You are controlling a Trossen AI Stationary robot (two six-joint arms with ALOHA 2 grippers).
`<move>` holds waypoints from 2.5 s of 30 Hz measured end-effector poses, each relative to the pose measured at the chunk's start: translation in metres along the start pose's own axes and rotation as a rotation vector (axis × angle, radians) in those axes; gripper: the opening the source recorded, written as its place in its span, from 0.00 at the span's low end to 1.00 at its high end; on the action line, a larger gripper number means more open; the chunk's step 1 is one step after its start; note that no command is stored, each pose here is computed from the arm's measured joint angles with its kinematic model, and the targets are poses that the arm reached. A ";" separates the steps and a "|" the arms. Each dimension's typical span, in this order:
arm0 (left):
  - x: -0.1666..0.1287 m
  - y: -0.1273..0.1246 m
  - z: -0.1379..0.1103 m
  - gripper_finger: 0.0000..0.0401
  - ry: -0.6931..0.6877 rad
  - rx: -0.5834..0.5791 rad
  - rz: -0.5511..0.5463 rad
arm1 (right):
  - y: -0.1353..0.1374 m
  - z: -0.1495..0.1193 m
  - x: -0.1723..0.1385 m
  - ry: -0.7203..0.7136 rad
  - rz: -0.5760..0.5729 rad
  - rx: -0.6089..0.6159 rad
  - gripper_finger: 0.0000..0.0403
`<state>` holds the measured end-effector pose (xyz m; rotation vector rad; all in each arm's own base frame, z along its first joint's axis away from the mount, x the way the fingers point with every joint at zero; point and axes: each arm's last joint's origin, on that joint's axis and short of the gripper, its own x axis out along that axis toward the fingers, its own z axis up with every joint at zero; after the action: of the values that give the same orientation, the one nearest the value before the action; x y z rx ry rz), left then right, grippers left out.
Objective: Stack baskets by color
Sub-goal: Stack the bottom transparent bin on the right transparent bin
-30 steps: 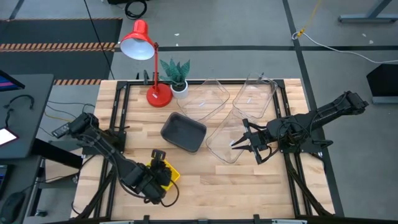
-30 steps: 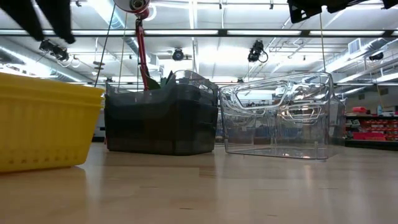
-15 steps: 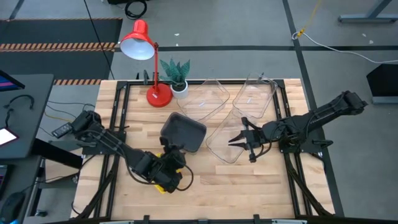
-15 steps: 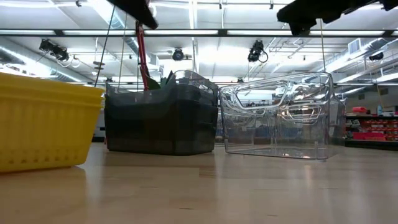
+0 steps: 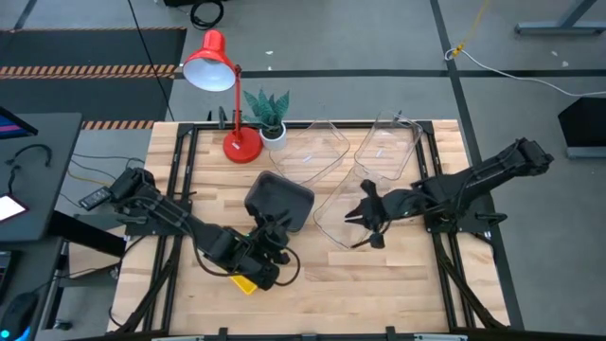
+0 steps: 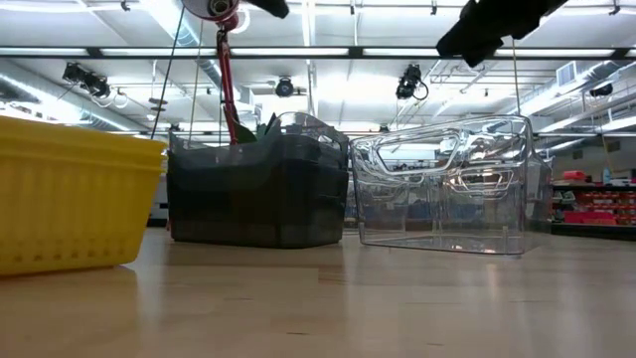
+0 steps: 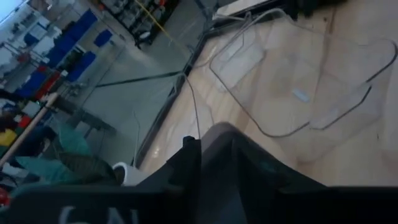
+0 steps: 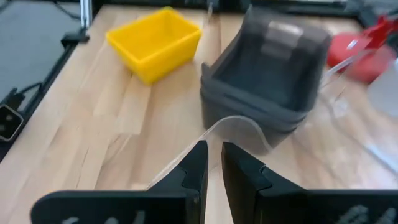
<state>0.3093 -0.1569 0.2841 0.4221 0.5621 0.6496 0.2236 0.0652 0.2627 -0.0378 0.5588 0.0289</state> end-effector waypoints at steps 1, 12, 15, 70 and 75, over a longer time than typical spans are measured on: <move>0.001 0.000 0.001 0.24 -0.003 0.005 -0.004 | 0.001 0.003 0.003 0.022 0.003 0.003 0.13; 0.013 0.000 0.006 0.10 0.055 0.206 -0.342 | 0.006 0.026 0.012 0.205 -0.004 0.010 0.16; 0.013 0.018 0.011 0.06 0.055 0.224 -0.379 | 0.006 0.031 0.011 0.219 0.050 0.023 0.18; -0.036 0.154 -0.120 0.03 -0.695 -0.339 -0.530 | 0.014 0.047 0.115 0.622 -0.160 0.291 0.41; -0.043 0.162 -0.124 0.03 -0.694 -0.340 -0.469 | 0.013 0.044 0.118 0.653 -0.177 0.358 0.43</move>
<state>0.1337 -0.0443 0.2894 0.1615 -0.1196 0.1125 0.3464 0.0825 0.2365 0.2611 1.2033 -0.2650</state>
